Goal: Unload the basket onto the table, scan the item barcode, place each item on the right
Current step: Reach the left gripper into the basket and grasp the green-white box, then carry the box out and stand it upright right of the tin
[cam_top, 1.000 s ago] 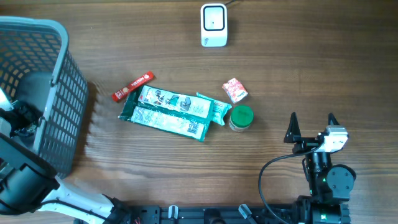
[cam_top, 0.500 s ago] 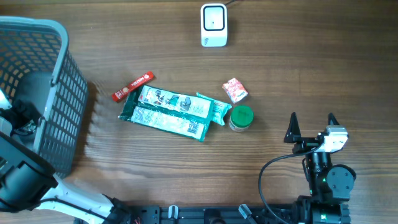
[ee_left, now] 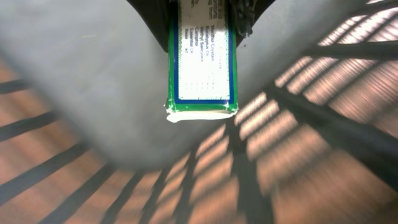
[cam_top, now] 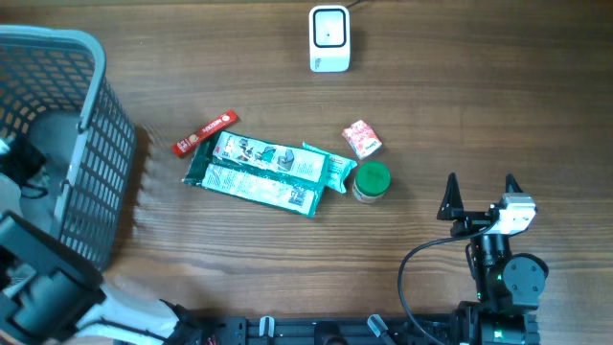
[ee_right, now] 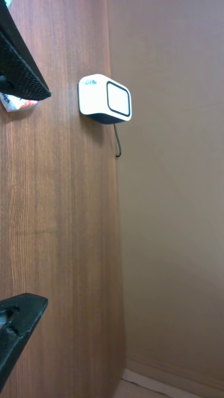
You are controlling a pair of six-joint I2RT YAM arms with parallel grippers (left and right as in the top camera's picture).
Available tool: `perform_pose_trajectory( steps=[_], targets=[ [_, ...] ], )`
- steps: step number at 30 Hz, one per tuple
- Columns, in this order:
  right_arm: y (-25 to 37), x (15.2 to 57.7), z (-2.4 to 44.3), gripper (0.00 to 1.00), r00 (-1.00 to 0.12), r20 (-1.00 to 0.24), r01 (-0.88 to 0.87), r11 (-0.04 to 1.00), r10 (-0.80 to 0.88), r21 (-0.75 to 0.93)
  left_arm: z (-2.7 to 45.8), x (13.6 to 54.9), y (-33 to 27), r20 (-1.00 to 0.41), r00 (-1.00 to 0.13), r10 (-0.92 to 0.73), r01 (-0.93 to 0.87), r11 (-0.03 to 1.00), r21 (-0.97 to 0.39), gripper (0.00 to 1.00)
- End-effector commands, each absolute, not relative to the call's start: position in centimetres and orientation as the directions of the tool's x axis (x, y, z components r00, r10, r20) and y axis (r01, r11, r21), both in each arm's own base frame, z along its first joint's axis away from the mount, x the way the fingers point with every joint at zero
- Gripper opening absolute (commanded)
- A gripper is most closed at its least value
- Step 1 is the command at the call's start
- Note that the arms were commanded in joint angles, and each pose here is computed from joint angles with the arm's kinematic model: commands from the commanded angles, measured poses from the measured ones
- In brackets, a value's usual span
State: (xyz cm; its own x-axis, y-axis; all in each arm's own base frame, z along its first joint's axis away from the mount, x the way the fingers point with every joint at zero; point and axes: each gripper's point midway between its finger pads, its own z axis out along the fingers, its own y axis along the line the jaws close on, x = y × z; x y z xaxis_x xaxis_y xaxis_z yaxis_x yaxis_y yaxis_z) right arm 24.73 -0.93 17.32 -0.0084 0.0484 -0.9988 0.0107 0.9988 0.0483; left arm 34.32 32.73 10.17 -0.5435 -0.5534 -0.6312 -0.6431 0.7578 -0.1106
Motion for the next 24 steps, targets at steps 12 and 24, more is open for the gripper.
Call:
perform_pose_trajectory(
  steps=[12,24],
  targets=[
    [-0.7,24.7,17.4,1.00,-0.003,-0.999,-0.004,0.999,0.053,0.053,39.8,36.0,13.1,-0.859,-0.113,-0.499,-0.084,0.867,-0.492,0.19],
    [-0.7,24.7,17.4,1.00,-0.003,-0.999,-0.003,0.999,0.053,0.053,32.6,38.1,-17.4,-0.719,-0.638,-0.274,0.403,0.678,-0.615,0.19]
  ],
)
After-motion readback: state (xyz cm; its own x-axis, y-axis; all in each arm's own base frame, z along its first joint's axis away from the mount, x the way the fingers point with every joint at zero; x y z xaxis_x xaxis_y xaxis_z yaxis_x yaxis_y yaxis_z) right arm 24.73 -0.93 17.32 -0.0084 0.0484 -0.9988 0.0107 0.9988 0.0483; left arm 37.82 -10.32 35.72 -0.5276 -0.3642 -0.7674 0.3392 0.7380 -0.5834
